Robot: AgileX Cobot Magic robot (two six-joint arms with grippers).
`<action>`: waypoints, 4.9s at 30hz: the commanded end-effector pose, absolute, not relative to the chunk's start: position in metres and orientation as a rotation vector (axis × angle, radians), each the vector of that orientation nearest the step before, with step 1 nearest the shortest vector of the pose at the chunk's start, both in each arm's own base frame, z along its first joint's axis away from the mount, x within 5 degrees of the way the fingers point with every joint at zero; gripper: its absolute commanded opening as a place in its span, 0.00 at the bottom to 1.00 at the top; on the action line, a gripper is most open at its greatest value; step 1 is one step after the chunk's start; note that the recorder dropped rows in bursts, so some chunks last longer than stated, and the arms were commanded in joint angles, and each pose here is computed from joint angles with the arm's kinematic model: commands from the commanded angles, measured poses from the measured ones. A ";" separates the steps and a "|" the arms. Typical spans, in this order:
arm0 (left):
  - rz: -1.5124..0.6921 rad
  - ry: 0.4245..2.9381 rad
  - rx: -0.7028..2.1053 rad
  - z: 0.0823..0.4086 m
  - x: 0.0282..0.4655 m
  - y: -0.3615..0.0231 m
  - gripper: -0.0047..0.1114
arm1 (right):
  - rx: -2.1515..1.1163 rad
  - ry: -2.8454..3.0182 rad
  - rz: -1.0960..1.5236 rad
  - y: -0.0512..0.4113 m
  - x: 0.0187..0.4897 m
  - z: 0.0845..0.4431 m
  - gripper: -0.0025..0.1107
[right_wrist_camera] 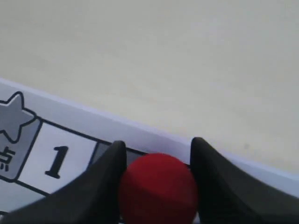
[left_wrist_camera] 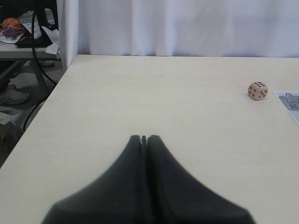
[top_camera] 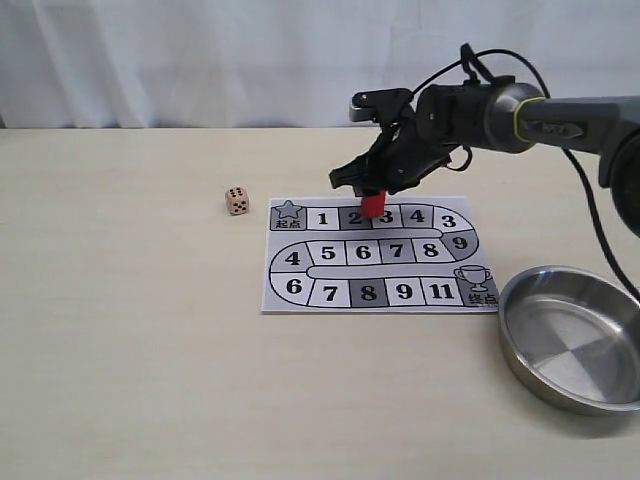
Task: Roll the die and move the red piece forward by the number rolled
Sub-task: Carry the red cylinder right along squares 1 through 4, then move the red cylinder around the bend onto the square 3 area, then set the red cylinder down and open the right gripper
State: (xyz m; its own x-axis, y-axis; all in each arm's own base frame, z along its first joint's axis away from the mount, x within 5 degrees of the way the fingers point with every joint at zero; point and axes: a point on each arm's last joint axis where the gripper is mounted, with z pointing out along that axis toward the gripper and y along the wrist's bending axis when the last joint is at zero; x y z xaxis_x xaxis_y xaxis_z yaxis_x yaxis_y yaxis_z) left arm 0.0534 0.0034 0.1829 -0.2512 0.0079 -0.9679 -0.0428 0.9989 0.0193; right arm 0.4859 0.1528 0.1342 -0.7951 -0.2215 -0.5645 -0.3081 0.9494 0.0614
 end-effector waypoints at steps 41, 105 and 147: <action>0.041 1.813 -0.031 0.183 0.054 0.003 0.04 | -0.272 2.592 0.207 0.096 0.484 0.131 0.06; 0.041 1.813 -0.031 0.183 0.054 0.003 0.04 | -0.239 2.519 0.100 0.055 0.429 0.129 0.06; 0.041 1.813 -0.031 0.183 0.054 0.003 0.04 | -0.214 2.360 0.133 0.053 0.390 0.248 0.21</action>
